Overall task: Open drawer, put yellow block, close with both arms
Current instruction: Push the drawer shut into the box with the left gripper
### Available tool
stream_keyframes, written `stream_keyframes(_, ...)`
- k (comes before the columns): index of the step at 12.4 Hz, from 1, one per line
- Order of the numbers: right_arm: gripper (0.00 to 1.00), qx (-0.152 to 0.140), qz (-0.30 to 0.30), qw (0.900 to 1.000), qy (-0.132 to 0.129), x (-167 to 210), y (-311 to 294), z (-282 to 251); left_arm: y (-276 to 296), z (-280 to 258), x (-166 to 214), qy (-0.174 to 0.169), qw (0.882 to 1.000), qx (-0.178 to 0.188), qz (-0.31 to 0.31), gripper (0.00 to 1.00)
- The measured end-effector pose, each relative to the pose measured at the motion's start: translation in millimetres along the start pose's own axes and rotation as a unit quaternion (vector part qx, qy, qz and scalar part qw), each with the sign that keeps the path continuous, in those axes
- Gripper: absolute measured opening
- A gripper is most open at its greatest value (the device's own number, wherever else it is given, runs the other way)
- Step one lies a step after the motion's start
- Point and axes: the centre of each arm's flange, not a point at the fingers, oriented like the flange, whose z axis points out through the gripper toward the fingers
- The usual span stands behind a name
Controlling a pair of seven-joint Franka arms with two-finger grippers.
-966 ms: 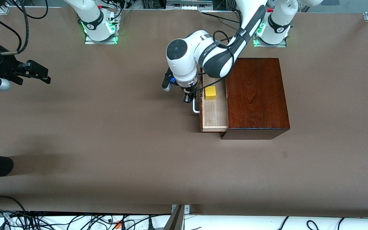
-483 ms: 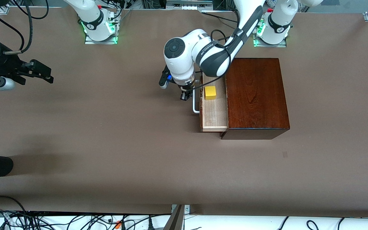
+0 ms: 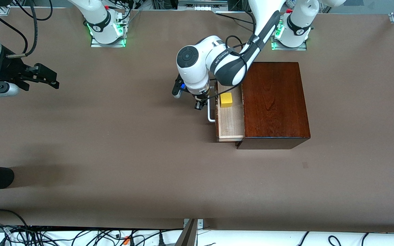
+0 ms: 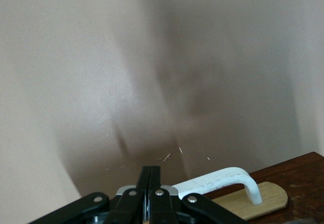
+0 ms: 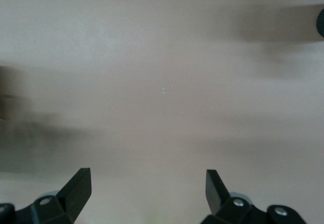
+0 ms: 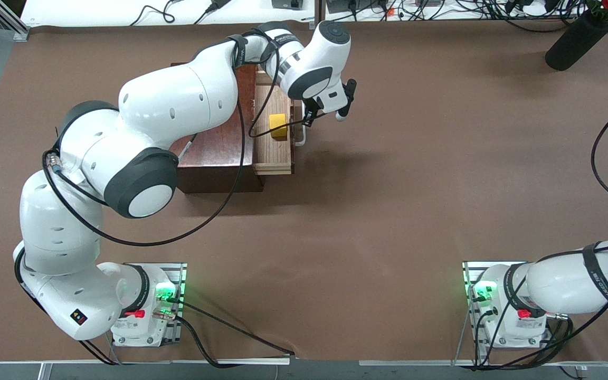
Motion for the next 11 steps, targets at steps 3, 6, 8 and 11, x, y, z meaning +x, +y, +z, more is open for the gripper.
stream_keyframes(3, 1.00, 0.000, 0.000, 1.000, 0.000, 0.0, 0.0, 0.0, 0.9, 1.1, -4.3, -0.026, 1.000, -0.016, 0.004, 0.05)
stream_keyframes(6, 1.00, 0.000, 0.000, 1.000, 0.000, 0.0, 0.0, 0.0, 3.1, 13.5, -31.0, -0.075, 0.995, -0.065, 0.004, 0.04)
stream_keyframes(8, 1.00, 0.000, 0.000, 1.000, 0.000, 0.0, -0.1, 0.0, 6.6, 32.9, -57.1, -0.117, 0.987, -0.113, 0.008, 0.05)
stream_keyframes(11, 1.00, 0.000, 0.000, 1.000, 0.000, 0.0, -0.1, 0.1, 4.3, 34.5, -61.3, -0.110, 0.987, -0.119, 0.017, 0.05)
